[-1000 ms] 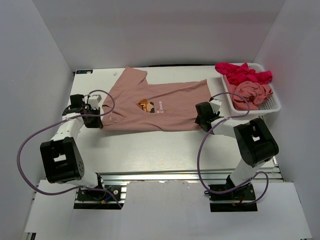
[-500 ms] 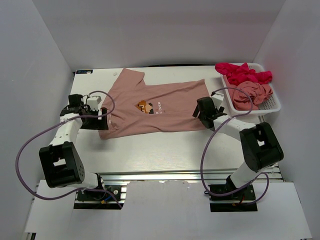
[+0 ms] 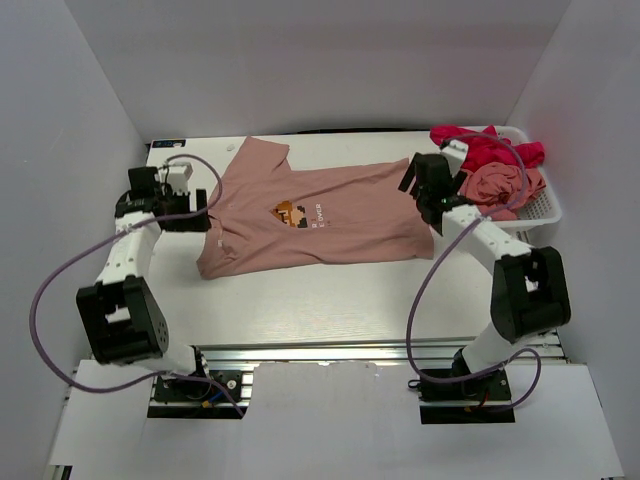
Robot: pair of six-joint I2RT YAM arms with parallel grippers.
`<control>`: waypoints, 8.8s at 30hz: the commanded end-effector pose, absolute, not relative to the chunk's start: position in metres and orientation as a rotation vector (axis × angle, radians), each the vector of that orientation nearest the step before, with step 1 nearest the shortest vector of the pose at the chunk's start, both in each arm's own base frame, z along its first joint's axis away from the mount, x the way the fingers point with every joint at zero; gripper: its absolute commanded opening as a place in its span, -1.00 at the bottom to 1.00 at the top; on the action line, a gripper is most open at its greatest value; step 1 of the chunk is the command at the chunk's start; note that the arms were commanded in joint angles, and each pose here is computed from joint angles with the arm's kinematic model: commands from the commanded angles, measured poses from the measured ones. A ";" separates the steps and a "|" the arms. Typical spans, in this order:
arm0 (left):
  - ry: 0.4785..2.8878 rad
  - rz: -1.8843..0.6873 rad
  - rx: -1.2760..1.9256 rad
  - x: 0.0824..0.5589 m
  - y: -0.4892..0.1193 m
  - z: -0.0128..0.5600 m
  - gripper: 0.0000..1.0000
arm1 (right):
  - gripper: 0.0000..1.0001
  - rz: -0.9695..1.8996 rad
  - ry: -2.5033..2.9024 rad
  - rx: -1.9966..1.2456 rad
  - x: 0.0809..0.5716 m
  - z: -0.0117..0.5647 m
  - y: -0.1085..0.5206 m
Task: Fold and stack the t-shirts
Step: Fold the flattened tshirt in 1/3 of the way, then grap the side of the flattened tshirt furthest away from the robot with both arms, then fold the other side of the tshirt into a rectangle
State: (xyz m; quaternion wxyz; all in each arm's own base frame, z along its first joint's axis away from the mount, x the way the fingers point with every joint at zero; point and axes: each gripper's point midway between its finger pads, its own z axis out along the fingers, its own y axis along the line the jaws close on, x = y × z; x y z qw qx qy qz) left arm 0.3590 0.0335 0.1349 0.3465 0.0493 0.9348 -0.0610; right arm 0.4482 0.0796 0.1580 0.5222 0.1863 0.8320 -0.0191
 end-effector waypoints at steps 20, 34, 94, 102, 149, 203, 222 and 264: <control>2.117 -0.401 0.253 0.606 0.012 0.110 0.93 | 0.71 0.246 2.203 -0.018 0.640 0.106 0.123; 1.838 -0.339 0.267 0.710 -0.033 0.123 0.90 | 0.72 0.260 2.300 -0.043 0.617 0.063 0.118; 1.731 -0.376 0.399 0.741 -0.108 0.082 -0.37 | -0.14 0.311 2.225 0.107 0.644 0.059 0.089; 1.762 -0.376 0.409 0.737 -0.107 0.077 -0.46 | 0.10 0.358 2.202 0.039 0.657 0.056 0.098; 1.638 -0.184 0.375 0.760 -0.055 0.116 0.48 | -1.00 0.519 2.176 0.013 0.647 0.057 0.119; 1.753 -0.063 0.414 0.757 -0.037 0.067 -1.00 | -1.00 0.508 2.133 -0.013 0.647 0.086 0.128; 1.698 -0.024 0.475 0.665 -0.038 0.264 -1.00 | -1.00 0.553 1.932 -0.003 0.592 0.233 0.126; 1.827 -0.048 0.432 0.565 -0.034 0.239 -1.00 | -1.00 0.681 1.990 0.023 0.612 0.178 0.155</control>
